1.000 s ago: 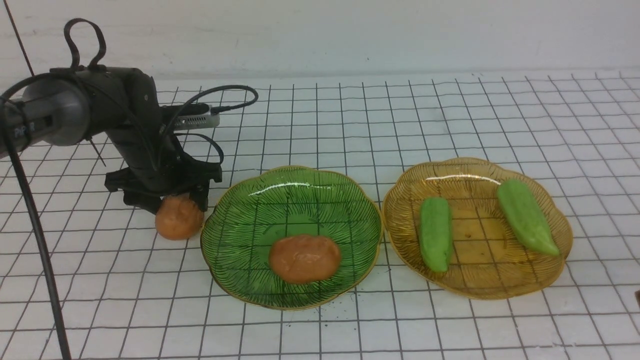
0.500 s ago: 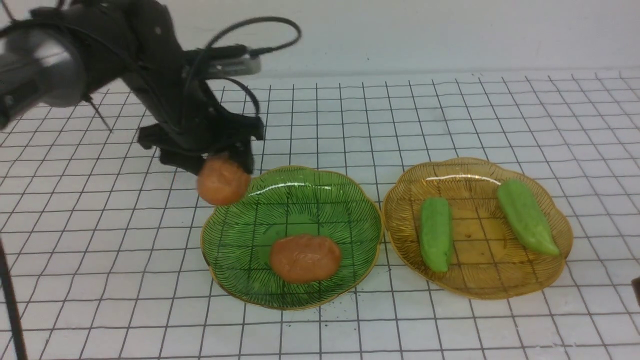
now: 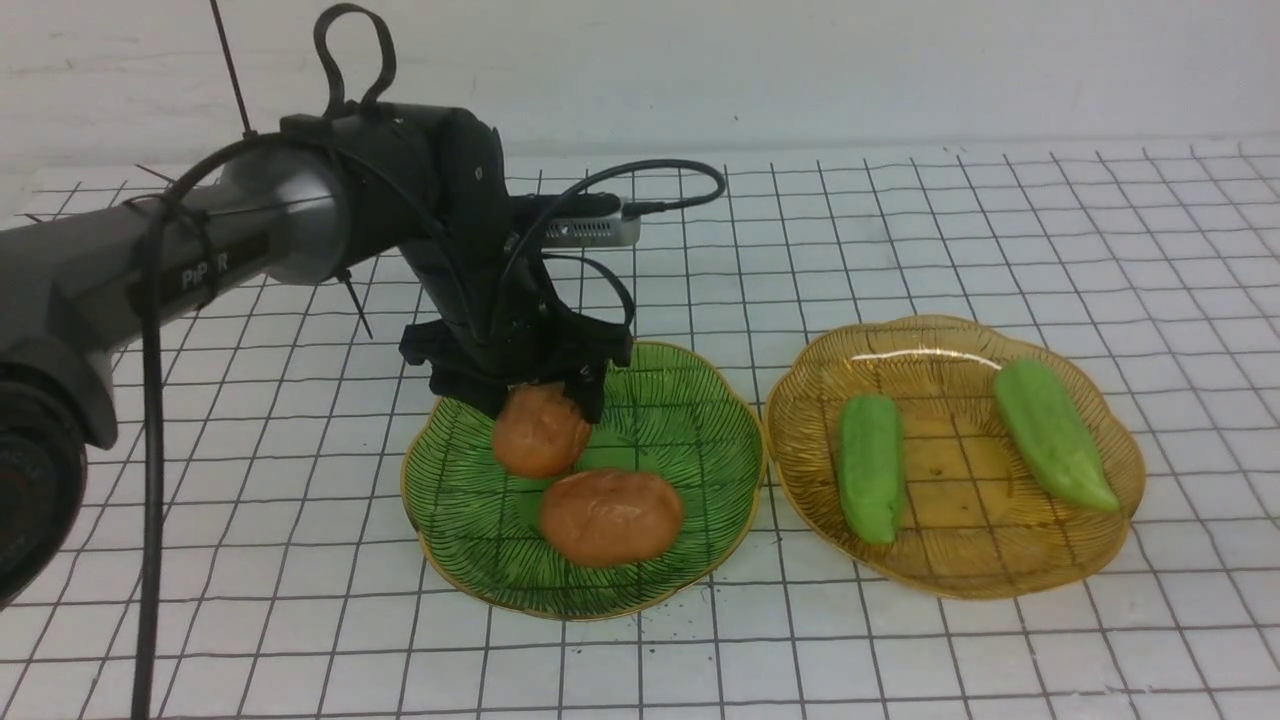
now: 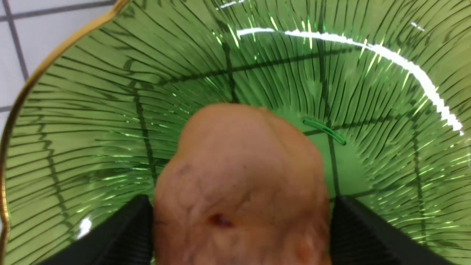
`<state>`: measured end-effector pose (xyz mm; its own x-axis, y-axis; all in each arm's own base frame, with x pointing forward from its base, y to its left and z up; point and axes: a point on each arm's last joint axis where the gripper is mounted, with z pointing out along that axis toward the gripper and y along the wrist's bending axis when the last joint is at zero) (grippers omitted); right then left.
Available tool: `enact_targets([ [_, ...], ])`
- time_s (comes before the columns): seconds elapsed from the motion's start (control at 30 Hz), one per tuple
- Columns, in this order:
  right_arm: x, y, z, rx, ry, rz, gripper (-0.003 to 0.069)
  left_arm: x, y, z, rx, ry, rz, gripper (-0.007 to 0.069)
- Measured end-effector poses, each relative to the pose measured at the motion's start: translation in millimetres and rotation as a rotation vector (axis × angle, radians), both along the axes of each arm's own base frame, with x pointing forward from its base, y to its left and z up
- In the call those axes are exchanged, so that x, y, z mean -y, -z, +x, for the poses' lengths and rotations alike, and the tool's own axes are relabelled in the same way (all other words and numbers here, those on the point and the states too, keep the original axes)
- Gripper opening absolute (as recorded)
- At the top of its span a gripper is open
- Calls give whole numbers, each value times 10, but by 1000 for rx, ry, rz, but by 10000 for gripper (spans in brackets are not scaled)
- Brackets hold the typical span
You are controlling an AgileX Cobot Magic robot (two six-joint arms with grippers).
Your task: Put different types of vegetables on the plate.
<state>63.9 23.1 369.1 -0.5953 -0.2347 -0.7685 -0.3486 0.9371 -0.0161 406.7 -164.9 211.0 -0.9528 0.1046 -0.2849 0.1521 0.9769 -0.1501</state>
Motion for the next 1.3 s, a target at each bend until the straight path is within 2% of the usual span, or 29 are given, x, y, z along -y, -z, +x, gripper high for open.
enact_targets([
  [0.23, 174, -71, -576, 301, 43, 6, -6, -7, -51, -12, 9, 1, -1, 603],
  [0.43, 165, 167, -573, 439, 49, 58, -6, -33, -233, -49, 53, 6, -1, 571],
  [0.5, 107, 417, -379, 495, 53, 129, -6, -59, -327, -67, 82, 12, 12, 515],
  [0.57, 93, 516, -305, 508, 59, 147, -6, -67, -347, -71, 88, 14, 17, 492],
  [0.7, 80, 725, -144, 587, 87, 181, -6, -92, -382, -73, 106, 22, 43, 380],
  [0.8, 94, 731, -79, 724, 114, 216, -6, -105, -392, -73, 113, 27, 58, 245],
  [0.83, 95, 736, -76, 729, 116, 218, -6, -106, -396, -74, 114, 27, 58, 228],
  [0.87, 101, 715, -71, 773, 123, 229, -6, -110, -423, -86, 115, 27, 57, 172],
  [0.9, 103, 709, -71, 783, 125, 232, -6, -112, -431, -91, 115, 27, 57, 156],
  [0.97, 107, 691, -72, 808, 128, 238, -6, -137, -538, -154, 109, 27, 60, 55],
  [1.0, 107, 689, -72, 811, 128, 238, -6, -146, -581, -177, 107, 29, 61, 29],
  [1.07, 108, 686, -72, 813, 129, 239, -6, -162, -646, -220, 105, 36, 64, 13],
  [1.3, 108, 690, -71, 812, 130, 242, -6, -288, -1279, -487, 187, 143, 108, -8],
])
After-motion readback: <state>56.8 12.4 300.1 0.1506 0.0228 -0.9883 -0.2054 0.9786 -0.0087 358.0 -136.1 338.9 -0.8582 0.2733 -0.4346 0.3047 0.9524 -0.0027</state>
